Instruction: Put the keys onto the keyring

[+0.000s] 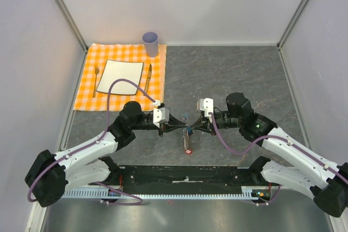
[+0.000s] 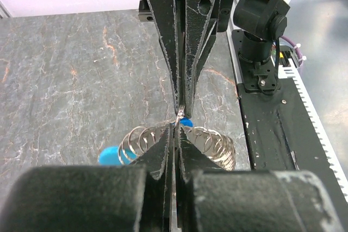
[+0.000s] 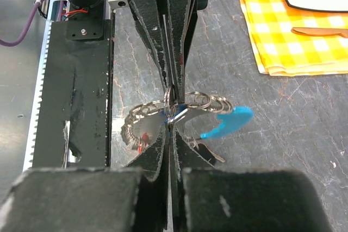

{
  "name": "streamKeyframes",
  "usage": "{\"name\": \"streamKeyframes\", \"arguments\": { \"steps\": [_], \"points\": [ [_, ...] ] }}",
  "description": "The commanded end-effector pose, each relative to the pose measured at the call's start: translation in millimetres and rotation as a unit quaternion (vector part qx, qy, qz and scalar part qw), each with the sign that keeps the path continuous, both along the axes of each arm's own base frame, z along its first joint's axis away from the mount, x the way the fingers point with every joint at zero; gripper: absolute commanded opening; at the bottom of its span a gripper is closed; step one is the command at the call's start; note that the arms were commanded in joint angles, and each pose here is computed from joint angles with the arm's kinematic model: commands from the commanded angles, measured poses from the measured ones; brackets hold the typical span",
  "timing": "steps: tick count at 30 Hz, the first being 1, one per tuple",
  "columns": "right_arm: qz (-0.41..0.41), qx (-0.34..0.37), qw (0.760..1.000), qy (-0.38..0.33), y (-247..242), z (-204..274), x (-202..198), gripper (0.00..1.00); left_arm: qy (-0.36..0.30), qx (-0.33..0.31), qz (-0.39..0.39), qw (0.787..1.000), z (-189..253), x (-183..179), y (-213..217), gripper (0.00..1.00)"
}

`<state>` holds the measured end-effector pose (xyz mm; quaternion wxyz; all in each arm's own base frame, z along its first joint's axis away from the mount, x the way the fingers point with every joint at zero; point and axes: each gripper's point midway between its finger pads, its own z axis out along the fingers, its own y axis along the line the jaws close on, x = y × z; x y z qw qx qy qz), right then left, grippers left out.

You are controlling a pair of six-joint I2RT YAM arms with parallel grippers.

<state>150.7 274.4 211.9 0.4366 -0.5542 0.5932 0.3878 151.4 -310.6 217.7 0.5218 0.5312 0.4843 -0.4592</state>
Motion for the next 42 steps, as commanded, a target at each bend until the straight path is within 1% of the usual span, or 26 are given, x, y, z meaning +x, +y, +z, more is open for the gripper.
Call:
{"name": "streamKeyframes", "arguments": {
  "steps": [1, 2, 5, 6, 8, 9, 13, 15, 16, 18, 20, 21, 24, 27, 34, 42],
  "points": [
    [0.007, 0.032, 0.999, -0.031, 6, 27, 3, 0.00, -0.054, -0.055, 0.004, 0.997, 32, 1, -1, 0.02],
    [0.003, 0.030, 0.999, -0.027, 6, 24, 4, 0.00, -0.063, -0.069, 0.006, 0.996, 37, 2, -1, 0.02],
    [-0.014, 0.029, 0.999, -0.012, 6, 16, 8, 0.00, -0.057, -0.081, 0.006, 0.995, 39, 1, -1, 0.02],
    [-0.014, 0.037, 0.999, -0.015, 8, 18, 9, 0.00, -0.064, -0.092, 0.000, 0.994, 43, 0, -3, 0.02],
    [-0.019, 0.047, 0.999, 0.006, 11, 11, 8, 0.00, -0.048, -0.096, -0.016, 0.994, 41, -5, -5, 0.02],
    [-0.019, 0.058, 0.998, 0.000, 14, 15, 10, 0.00, -0.051, -0.105, -0.022, 0.993, 43, -5, -7, 0.02],
    [-0.030, 0.054, 0.998, 0.004, 14, 11, 14, 0.00, -0.030, -0.102, -0.035, 0.994, 38, -8, -9, 0.02],
    [-0.046, 0.059, 0.997, -0.012, 11, 18, 20, 0.00, -0.032, -0.095, -0.030, 0.994, 35, -6, -9, 0.02],
    [-0.052, 0.059, 0.997, -0.018, 10, 21, 21, 0.00, -0.017, -0.083, -0.026, 0.996, 28, -5, -8, 0.02],
    [-0.066, 0.056, 0.996, -0.031, 5, 26, 25, 0.00, -0.030, -0.075, -0.017, 0.997, 24, -2, -7, 0.02],
    [-0.073, 0.051, 0.995, -0.038, 2, 29, 27, 0.00, -0.030, -0.072, -0.015, 0.997, 23, -2, -6, 0.06],
    [-0.074, 0.049, 0.995, -0.040, 2, 30, 27, 0.00, -0.031, -0.071, -0.015, 0.997, 22, -2, -6, 0.11],
    [-0.077, 0.047, 0.995, -0.052, 0, 36, 29, 0.00, -0.027, -0.062, -0.013, 0.998, 18, -1, -6, 0.18],
    [-0.079, 0.038, 0.994, -0.060, -3, 40, 30, 0.00, -0.019, -0.053, -0.008, 0.998, 13, 0, -6, 0.23],
    [-0.067, 0.029, 0.996, -0.057, -2, 42, 27, 0.00, -0.014, -0.034, 0.008, 0.999, 9, 5, -4, 0.28],
    [-0.055, 0.027, 0.997, -0.050, 1, 41, 24, 0.00, -0.004, -0.022, 0.031, 0.999, 10, 16, -6, 0.32]
  ]
}}
